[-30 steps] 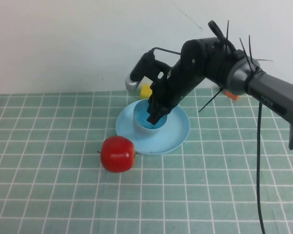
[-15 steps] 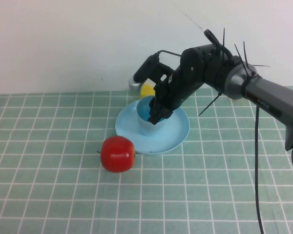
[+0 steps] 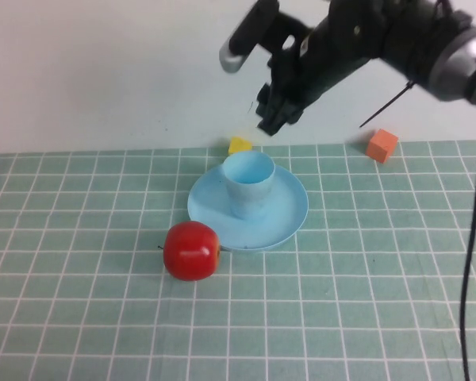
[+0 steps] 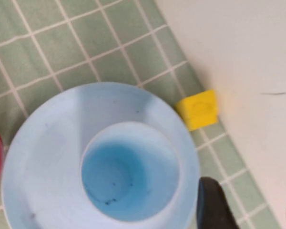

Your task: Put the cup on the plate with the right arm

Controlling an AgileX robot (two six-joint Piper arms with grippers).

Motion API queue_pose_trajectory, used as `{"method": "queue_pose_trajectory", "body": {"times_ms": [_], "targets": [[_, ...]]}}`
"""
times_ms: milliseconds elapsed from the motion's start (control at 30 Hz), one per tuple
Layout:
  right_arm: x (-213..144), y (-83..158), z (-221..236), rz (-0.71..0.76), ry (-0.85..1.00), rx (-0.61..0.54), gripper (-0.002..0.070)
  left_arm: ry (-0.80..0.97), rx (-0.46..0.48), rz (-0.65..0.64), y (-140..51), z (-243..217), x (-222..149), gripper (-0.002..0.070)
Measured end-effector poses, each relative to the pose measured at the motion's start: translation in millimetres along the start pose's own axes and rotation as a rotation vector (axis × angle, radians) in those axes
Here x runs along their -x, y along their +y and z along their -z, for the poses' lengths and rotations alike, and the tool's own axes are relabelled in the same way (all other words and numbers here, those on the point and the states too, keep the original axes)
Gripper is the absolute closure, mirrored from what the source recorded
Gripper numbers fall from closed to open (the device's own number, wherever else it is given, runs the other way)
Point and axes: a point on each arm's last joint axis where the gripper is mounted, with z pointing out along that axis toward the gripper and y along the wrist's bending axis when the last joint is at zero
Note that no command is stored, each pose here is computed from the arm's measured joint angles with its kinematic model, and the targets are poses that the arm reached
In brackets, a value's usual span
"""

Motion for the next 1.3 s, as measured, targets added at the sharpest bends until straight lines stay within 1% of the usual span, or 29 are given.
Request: {"method": "queue_pose_trajectory", "body": {"times_ms": [67,100,167,233,300,400,533,633,767,867,1000,1133,1300], "targets": [[7,-6,32,0.028,-0.008,-0.046,0.0378,0.000,0.000,0.000,0.0,0,0,0.0678],[10,-9,50,0.044,-0.012,-0.071,0.0409,0.000,0.000,0.000,0.0,0,0,0.0678],[15,-14,88,0.066,-0.028,-0.130,0.0500,0.000,0.000,0.000,0.0,0,0,0.0678],[19,-19,128,0.057,-0.053,-0.200,0.0598,0.000,0.000,0.000,0.0,0,0,0.0678],[21,-21,165,0.032,-0.085,-0.264,0.0640,0.000,0.000,0.000,0.0,0,0,0.0678],[17,-22,219,-0.017,-0.106,-0.342,0.0666,0.000,0.000,0.000,0.0,0,0,0.0678],[0,-14,281,-0.056,-0.085,-0.408,0.0675,0.000,0.000,0.000,0.0,0,0,0.0678],[-17,-4,307,-0.084,-0.067,-0.424,0.0677,0.000,0.000,0.000,0.0,0,0,0.0678],[-47,16,317,-0.117,-0.046,-0.410,0.0678,0.000,0.000,0.000,0.0,0,0,0.0678],[-75,36,321,-0.143,-0.067,-0.405,0.0678,0.000,0.000,0.000,0.0,0,0,0.0678],[-121,66,310,-0.221,-0.056,-0.372,0.0678,0.000,0.000,0.000,0.0,0,0,0.0678],[-162,100,297,-0.314,-0.062,-0.290,0.0679,0.000,0.000,0.000,0.0,0,0,0.0678],[-201,136,275,-0.390,-0.098,-0.176,0.0679,0.000,0.000,0.000,0.0,0,0,0.0678]]}}
